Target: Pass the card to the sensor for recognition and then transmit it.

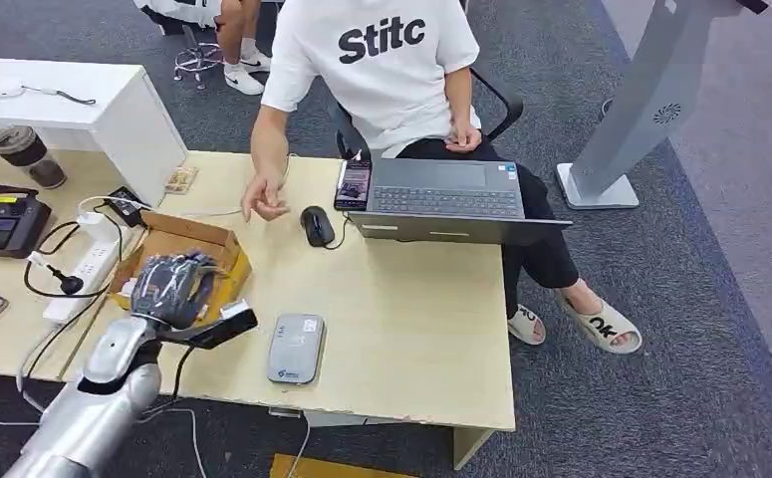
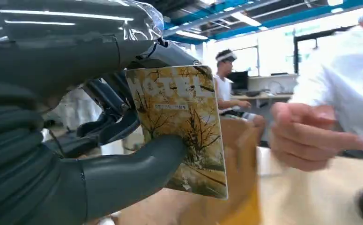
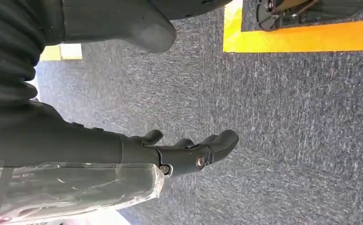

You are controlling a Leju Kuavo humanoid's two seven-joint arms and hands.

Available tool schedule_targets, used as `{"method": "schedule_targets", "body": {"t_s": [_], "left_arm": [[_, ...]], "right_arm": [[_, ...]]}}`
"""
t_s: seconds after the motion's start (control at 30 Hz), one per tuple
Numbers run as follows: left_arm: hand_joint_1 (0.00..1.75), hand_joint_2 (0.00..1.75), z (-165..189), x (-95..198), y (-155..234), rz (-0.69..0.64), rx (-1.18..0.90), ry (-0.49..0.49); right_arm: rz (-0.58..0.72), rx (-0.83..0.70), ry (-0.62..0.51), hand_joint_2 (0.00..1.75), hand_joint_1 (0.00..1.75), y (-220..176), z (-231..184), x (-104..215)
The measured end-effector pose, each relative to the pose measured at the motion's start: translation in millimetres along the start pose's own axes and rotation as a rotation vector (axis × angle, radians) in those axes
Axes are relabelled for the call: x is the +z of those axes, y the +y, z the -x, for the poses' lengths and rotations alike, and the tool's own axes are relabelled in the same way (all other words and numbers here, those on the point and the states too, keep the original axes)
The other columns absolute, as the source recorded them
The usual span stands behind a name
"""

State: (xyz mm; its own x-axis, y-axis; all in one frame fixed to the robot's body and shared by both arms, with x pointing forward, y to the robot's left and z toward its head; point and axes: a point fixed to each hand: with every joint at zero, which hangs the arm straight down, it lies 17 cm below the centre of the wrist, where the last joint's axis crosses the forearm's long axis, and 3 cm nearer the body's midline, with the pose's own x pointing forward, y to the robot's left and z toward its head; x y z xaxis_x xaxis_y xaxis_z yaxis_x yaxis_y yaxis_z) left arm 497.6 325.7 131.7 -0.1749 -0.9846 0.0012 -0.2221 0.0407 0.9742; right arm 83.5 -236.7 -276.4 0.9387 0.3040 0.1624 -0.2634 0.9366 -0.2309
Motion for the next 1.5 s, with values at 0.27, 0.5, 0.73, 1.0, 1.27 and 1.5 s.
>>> {"method": "schedule_targets", "body": {"t_s": [0.27,0.5,0.73,1.0,1.27,1.5], "left_arm": [[1.75,1.75,24.0,-6.3,21.0,-0.04,-0.064,0.013],[1.75,1.75,26.4,-11.2,29.6,-0.063,-0.106,0.009],[1.75,1.75,27.4,-17.5,38.4,-0.088,-0.12,0.007],[1.75,1.75,28.4,-26.6,57.2,-0.151,-0.14,0.011],[0.0,1.75,32.9,-29.5,78.6,-0.245,-0.138,0.052],[0.0,1.75,45.5,-20.7,97.9,-0.33,-0.023,0.122]], "right_arm": [[0.007,0.014,0.0,1.75,0.0,-1.5,0.0,-0.2],[0.011,0.016,0.003,1.75,0.0,-2.4,0.0,-0.4],[0.014,0.031,0.006,1.75,0.0,-2.9,0.8,-0.5],[0.018,0.032,0.009,1.75,0.0,-3.6,1.3,-0.5],[0.028,0.032,0.005,1.75,0.0,-5.7,0.5,-0.8],[0.033,0.04,0.002,1.75,0.0,-6.5,0.6,-0.9]]}}
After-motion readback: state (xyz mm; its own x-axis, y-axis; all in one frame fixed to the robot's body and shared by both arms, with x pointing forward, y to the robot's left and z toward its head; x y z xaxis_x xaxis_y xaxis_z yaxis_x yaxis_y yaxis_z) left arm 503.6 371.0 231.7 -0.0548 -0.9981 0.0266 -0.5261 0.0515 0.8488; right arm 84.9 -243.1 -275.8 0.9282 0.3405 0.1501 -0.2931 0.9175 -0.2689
